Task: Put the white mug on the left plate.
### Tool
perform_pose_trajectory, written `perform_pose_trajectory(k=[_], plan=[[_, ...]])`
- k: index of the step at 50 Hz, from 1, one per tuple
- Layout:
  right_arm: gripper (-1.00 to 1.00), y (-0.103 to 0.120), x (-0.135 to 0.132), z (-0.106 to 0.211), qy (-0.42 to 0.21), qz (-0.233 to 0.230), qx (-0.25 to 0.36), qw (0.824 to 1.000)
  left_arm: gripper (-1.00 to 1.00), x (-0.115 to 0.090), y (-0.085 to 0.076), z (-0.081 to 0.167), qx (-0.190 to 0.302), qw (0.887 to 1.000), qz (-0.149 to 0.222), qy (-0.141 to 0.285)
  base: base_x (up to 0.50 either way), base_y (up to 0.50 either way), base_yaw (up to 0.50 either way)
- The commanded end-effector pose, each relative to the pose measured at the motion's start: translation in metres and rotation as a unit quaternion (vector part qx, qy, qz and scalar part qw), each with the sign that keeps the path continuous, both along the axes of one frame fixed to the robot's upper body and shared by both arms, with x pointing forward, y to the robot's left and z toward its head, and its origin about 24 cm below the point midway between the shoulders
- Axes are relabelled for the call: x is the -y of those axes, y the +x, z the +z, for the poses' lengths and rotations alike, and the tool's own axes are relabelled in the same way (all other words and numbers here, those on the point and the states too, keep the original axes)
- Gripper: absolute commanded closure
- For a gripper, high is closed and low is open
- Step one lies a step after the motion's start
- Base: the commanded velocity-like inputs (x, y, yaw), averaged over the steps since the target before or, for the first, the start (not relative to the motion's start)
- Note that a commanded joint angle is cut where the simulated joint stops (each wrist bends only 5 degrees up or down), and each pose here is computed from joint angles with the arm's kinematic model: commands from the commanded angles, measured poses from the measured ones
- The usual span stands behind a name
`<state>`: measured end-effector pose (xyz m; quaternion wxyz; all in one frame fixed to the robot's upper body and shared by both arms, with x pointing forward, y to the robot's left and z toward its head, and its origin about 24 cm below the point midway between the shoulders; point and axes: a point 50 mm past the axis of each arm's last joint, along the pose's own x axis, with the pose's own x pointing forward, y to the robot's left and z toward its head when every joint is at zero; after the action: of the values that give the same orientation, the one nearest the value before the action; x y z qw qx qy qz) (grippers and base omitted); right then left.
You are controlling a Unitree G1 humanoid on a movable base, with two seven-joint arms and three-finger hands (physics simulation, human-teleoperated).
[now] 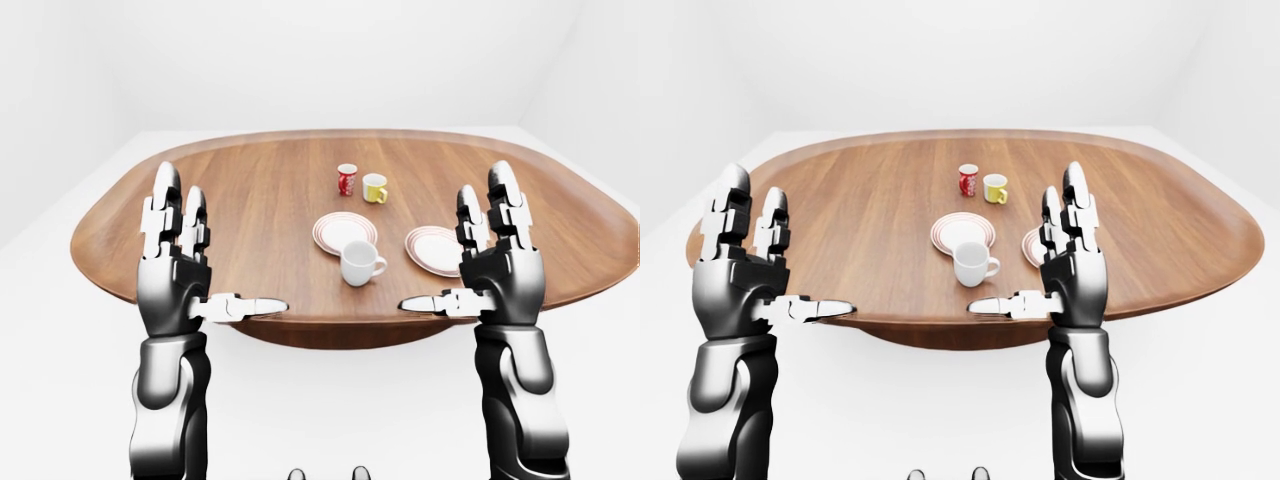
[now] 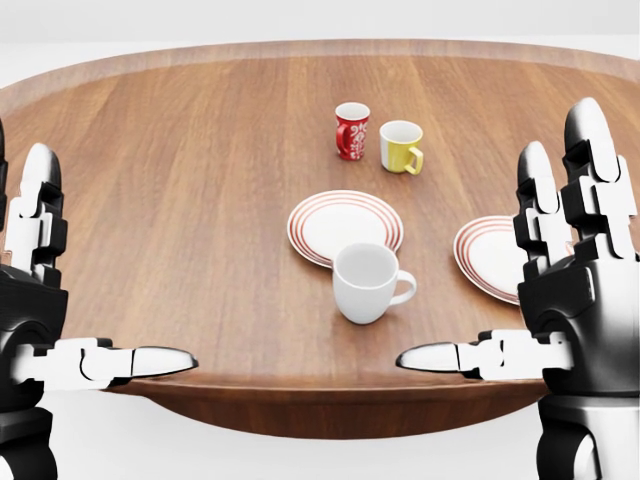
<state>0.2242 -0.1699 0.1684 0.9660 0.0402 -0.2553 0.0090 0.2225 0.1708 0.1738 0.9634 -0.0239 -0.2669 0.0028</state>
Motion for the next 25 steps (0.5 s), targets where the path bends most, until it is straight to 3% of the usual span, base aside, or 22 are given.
perform_pose_trajectory(k=[1,25], plan=[[-1.00,-0.0011,0.0001,-0.0005,0.007,0.008,0.000,1.000,-1.00,0.0006,0.0003,-0.0009,-0.002,1.000,0.000,0.000,0.50,0.00,0.00],[-1.00,-0.0021,0.0029,0.0019,0.018,0.010,0.006,1.000,-1.00,0.0003,-0.0012,0.0012,0.003,1.000,0.000,0.000,0.50,0.00,0.00]])
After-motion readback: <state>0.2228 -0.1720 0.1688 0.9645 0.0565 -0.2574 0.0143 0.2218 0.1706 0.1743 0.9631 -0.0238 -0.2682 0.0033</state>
